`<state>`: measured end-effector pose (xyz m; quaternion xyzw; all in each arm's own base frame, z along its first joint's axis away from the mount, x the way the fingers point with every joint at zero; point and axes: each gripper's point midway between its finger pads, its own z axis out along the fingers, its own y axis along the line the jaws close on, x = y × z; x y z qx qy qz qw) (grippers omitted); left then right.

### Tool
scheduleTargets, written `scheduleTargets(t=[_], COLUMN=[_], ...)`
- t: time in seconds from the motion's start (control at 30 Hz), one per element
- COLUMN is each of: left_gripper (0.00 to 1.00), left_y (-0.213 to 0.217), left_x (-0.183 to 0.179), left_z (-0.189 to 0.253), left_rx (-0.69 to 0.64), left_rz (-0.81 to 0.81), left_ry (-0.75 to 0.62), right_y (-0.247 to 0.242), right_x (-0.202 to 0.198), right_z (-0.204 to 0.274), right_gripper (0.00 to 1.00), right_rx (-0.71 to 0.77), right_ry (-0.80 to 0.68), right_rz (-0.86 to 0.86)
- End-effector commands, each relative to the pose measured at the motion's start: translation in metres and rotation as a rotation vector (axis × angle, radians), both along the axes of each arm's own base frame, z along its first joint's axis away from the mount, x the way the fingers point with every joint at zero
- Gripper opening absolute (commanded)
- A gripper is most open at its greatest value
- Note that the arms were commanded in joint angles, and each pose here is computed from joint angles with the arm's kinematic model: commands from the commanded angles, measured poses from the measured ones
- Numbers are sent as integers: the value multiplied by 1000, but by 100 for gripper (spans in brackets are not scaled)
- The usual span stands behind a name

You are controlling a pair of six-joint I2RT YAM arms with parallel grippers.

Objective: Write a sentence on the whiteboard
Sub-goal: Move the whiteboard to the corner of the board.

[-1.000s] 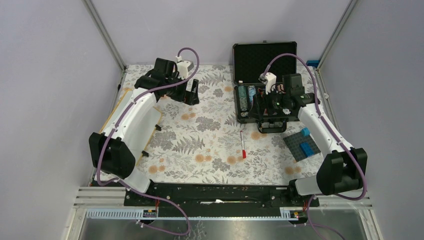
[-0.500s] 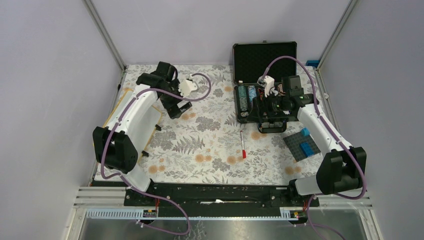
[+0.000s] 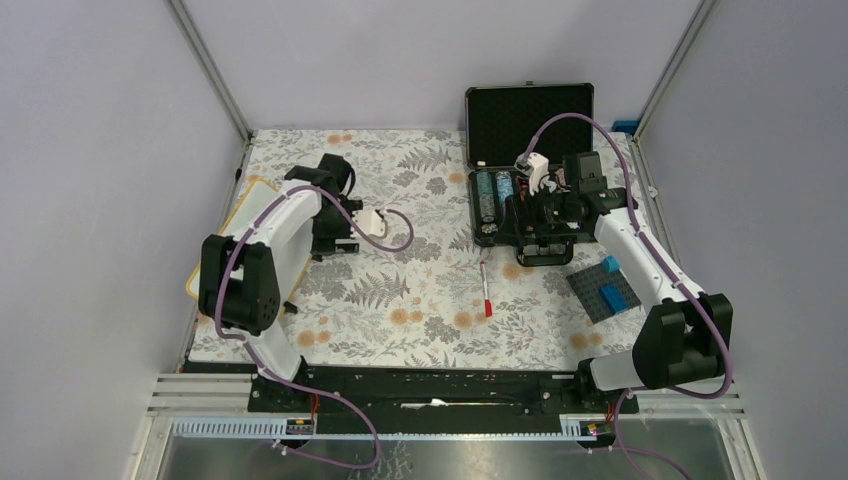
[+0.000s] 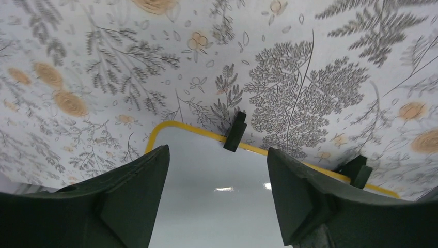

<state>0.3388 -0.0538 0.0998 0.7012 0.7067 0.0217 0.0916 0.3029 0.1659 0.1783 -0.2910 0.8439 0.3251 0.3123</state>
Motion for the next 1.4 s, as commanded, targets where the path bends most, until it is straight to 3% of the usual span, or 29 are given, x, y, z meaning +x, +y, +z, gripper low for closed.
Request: scheduleTargets(t=[0.0, 0.27, 0.7, 1.0, 1.37], left_gripper=[71, 64, 57, 31, 9], left_y=[15, 23, 42, 43, -40], left_x=[7, 15, -5, -5, -4], left_z=[-14, -43, -71, -69, -54], left_rx=[78, 114, 214, 267, 241], left_rz=[-136, -174, -207, -210, -335], left_ry=[-14, -1, 101, 97, 72], right_y=[-2, -3, -5, -10, -26], right_x=[-2, -2, -1, 0, 7], right_z=[-2, -3, -6, -1, 13], right_gripper=[100, 100, 100, 100, 100], right_rx=[-15, -22, -32, -60, -25], right_ry=[-7, -7, -3, -29, -35], right_rz=[7, 2, 1, 1, -51])
